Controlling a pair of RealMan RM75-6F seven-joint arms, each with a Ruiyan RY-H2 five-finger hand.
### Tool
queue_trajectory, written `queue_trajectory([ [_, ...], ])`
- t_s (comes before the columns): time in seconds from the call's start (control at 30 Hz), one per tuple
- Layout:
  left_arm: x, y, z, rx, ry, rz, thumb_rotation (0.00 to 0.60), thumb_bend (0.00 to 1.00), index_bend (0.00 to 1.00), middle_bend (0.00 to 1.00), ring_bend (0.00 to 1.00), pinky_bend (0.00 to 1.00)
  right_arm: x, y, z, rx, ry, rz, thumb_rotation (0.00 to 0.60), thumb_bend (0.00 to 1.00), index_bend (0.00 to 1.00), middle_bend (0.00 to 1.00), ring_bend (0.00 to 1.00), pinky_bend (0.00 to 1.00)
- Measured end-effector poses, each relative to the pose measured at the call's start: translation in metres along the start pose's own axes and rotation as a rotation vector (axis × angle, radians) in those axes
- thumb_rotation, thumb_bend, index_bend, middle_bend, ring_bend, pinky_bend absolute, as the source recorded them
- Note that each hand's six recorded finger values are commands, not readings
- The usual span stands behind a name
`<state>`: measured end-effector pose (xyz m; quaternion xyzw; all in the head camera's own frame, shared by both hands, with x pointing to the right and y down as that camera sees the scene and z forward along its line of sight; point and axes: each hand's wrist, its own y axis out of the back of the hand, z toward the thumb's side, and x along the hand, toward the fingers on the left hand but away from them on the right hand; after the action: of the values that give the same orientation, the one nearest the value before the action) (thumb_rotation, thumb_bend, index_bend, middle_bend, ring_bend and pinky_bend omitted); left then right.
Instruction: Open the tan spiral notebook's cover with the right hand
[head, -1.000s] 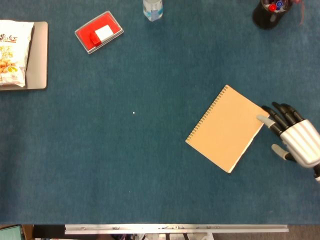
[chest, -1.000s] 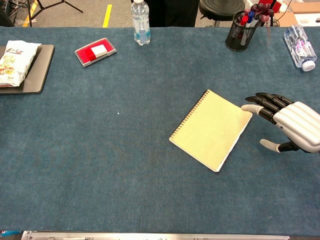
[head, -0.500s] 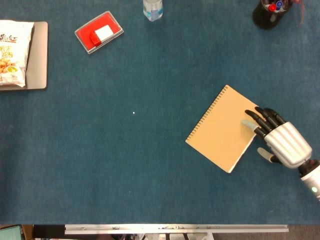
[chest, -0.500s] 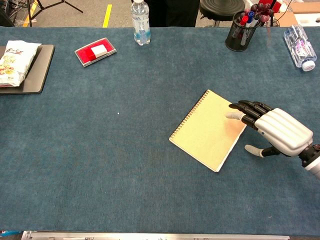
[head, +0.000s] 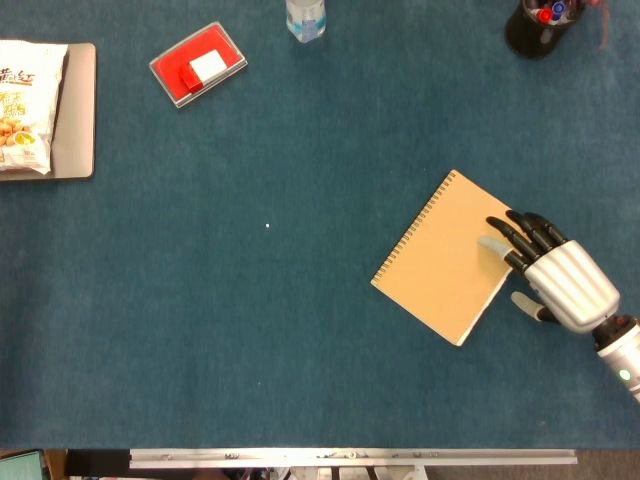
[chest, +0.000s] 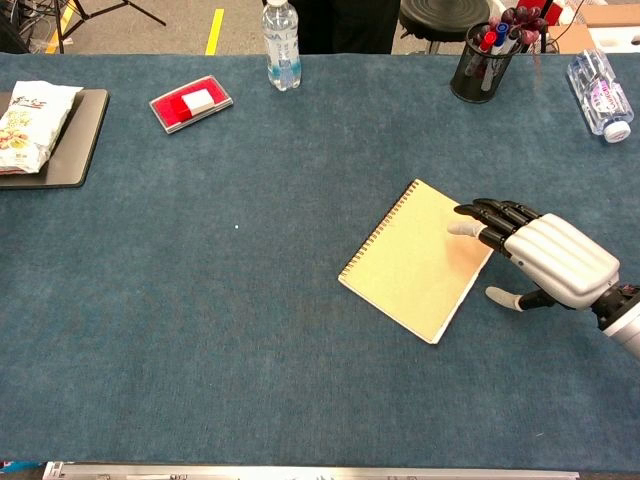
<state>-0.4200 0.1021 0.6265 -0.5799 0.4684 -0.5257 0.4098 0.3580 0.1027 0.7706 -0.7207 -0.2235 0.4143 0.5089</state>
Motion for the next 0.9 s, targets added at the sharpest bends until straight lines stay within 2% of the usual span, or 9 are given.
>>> queue_trajectory([
  [0.9,-0.001,0.001,-0.001,-0.002,0.006,-0.001,0.600,0.22,0.38,0.28,0.26,0.46,-0.011,-0.005,0.000,-0.008,-0.007,-0.002,0.600,0.22,0.17,0.08,0.02,0.13],
])
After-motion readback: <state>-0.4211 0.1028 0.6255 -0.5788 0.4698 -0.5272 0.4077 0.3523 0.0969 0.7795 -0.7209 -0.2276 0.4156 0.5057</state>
